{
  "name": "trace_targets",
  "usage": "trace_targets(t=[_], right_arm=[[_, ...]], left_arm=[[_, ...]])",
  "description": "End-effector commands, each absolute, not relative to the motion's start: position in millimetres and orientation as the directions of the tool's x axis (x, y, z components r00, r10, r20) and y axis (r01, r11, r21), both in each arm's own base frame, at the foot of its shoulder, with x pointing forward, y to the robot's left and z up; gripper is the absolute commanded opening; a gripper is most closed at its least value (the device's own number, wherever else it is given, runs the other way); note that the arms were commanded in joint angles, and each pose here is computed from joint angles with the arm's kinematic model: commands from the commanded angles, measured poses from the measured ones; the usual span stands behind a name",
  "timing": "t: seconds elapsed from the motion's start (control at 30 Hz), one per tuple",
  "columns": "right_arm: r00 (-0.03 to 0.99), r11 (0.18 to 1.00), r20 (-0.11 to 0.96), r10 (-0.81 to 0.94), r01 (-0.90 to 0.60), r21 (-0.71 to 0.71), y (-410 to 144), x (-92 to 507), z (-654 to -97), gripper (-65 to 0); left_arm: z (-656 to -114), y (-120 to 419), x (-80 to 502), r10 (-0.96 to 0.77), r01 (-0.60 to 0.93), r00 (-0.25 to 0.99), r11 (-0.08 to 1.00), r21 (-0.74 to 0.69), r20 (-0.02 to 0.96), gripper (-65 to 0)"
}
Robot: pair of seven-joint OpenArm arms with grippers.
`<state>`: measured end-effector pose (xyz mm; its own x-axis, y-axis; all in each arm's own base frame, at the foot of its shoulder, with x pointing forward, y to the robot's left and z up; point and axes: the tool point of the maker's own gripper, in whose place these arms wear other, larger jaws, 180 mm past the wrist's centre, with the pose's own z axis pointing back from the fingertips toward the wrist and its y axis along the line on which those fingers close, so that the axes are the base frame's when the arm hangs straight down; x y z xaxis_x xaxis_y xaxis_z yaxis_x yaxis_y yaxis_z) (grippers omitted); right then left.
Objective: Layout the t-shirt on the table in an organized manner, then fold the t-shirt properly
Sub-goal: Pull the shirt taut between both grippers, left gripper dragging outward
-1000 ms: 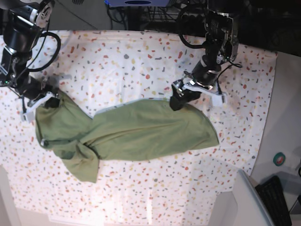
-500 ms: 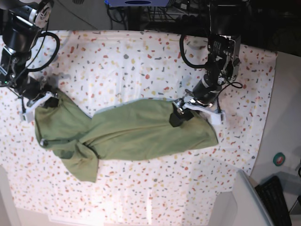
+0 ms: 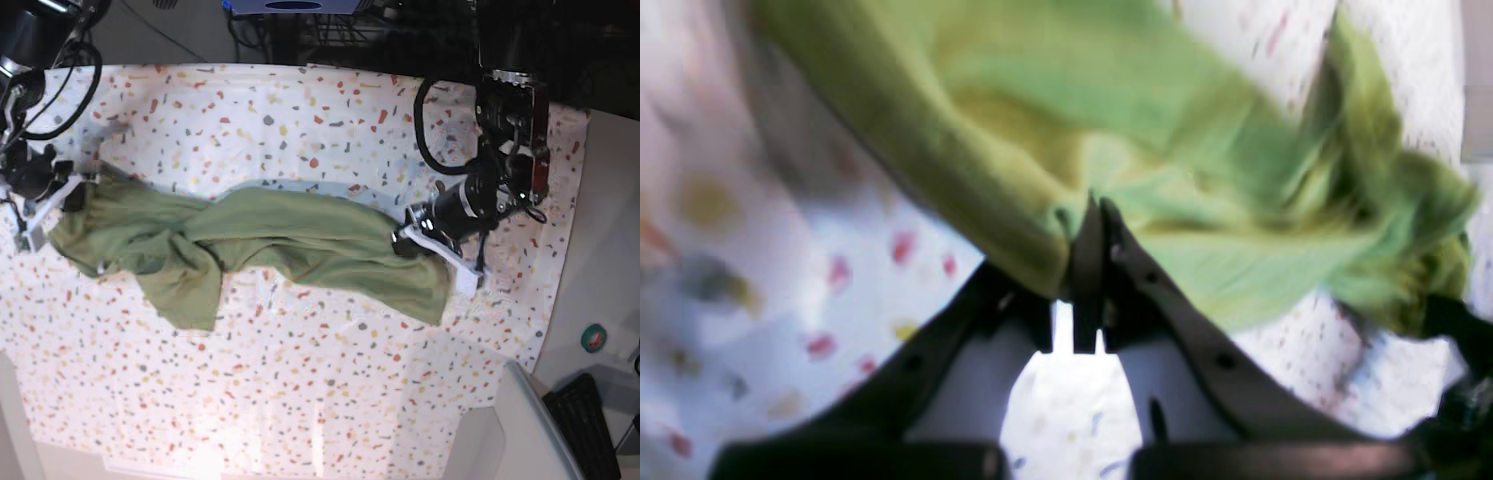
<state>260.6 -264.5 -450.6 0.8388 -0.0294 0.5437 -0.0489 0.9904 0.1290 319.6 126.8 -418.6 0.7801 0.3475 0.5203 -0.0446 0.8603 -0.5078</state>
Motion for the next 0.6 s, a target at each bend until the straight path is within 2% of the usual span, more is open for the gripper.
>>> trace_targets(t=[0.0, 0.2, 0.37, 0.47, 0.57], right_arm=[[0.787, 0.994, 0.617, 0.000, -0.069, 0.089, -272.4, 279.3, -423.2, -65.0], [0.699, 0.994, 0.708, 0.101, -0.101, -0.042, -280.0, 315.4, -356.6, -65.0], [0.651, 0.990, 0.747, 0.140, -0.088, -0.108, -300.5, 338.9, -321.7, -65.0], [0.634, 0.986, 0.755, 0.166, -0.081, -0.148, -312.2, 343.4, -307.3, -65.0], [0.637, 0.983, 0.751, 0.177, -0.082, -0.161, -314.7, 340.7, -306.0, -65.0]], left_arm=[[-389.8, 128.7, 338.0, 0.343, -0.001, 0.735, 0.863, -0.505, 0.585, -65.0], [-327.6, 124.8, 389.1, 0.331, 0.055, 0.688, 0.863, -0.502, 0.646, -65.0], [-276.6, 135.9, 428.9, 0.364, 0.085, 0.595, 0.858, -0.506, 0.716, -65.0], [-266.5, 155.7, 445.1, 0.453, 0.026, 0.554, 0.830, -0.558, 0.699, -65.0], [-280.5, 166.9, 447.7, 0.491, -0.027, 0.568, 0.814, -0.581, 0.661, -65.0]])
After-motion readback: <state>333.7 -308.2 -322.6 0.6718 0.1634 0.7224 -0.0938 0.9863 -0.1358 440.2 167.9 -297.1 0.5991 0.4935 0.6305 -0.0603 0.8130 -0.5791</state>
